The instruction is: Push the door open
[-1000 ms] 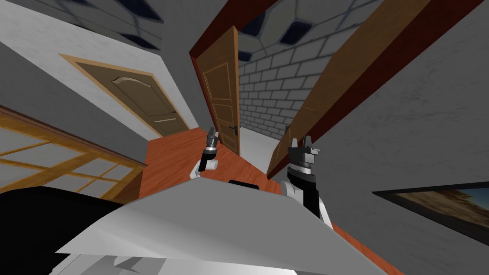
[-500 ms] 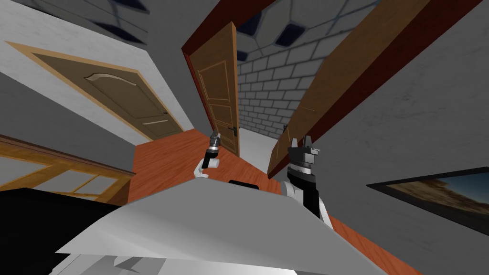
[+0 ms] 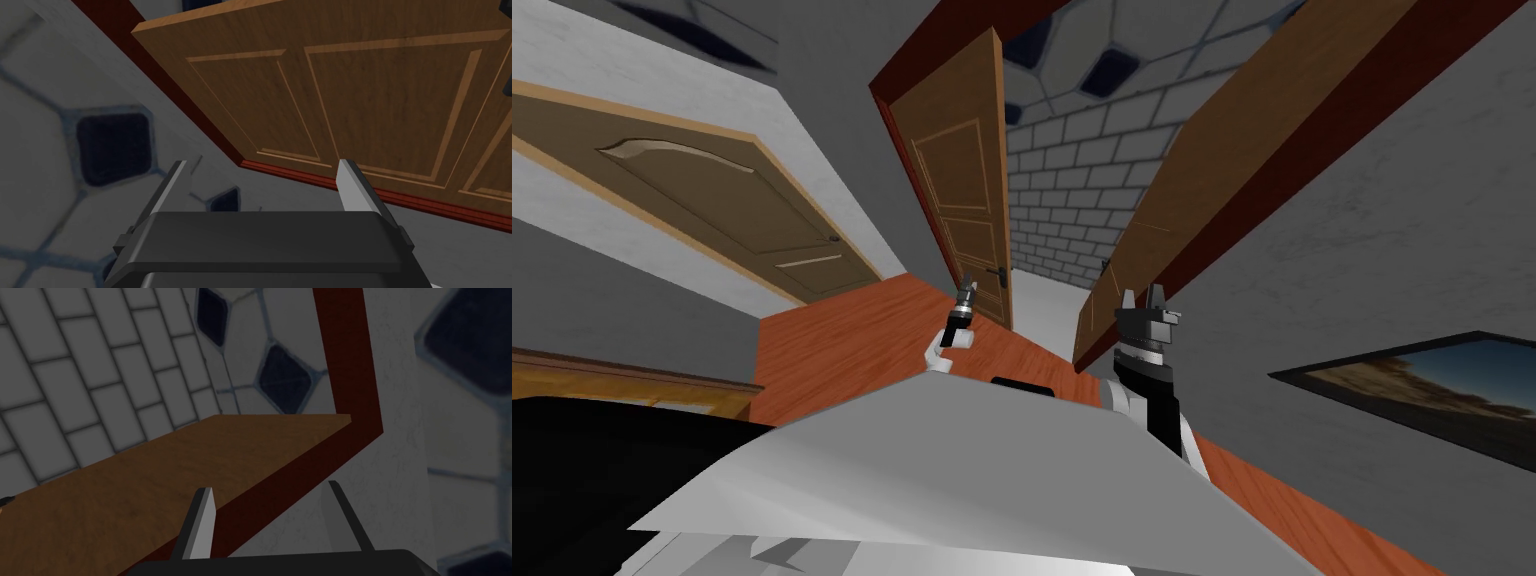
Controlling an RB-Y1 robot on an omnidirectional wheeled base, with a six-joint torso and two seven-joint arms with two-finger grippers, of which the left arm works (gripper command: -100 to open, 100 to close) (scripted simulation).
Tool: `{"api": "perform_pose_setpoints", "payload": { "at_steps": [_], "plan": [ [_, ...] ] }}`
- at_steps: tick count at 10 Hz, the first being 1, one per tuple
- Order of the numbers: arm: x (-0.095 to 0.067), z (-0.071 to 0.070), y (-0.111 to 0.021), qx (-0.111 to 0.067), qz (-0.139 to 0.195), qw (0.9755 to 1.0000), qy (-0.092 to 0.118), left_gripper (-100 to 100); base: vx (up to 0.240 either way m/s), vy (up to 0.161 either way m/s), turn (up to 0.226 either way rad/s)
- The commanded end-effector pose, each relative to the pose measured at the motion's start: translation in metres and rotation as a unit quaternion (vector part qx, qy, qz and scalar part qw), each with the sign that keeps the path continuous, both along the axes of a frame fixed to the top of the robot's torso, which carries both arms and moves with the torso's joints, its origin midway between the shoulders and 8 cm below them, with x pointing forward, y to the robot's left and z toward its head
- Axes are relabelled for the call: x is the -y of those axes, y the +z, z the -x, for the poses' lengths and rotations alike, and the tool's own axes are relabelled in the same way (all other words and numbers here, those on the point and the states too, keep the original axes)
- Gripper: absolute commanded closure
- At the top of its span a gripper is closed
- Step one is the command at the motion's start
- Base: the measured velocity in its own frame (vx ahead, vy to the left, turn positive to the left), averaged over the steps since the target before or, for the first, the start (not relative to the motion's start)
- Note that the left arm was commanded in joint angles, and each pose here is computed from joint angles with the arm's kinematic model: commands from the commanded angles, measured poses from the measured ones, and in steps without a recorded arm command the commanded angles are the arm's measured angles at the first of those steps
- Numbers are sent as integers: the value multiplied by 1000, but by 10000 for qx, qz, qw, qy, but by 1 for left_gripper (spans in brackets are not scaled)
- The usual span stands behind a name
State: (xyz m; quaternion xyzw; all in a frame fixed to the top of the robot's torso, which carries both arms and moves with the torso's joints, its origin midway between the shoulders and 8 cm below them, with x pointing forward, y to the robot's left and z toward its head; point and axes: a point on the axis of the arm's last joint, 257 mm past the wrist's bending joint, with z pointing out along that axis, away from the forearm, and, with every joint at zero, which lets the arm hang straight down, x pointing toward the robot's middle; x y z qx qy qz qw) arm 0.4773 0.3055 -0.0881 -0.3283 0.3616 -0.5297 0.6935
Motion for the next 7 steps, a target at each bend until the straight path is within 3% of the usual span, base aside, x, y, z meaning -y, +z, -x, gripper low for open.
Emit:
{"api": "perform_pose_setpoints", "payload": {
  "at_steps": [1,7],
  "plan": [
    [-1,-9,-12,-138,41,9999,1,-100,32,105,-122],
    [-4,-42,-51,-613,200,9979,3,-100,38,122,-133]
  ]
}}
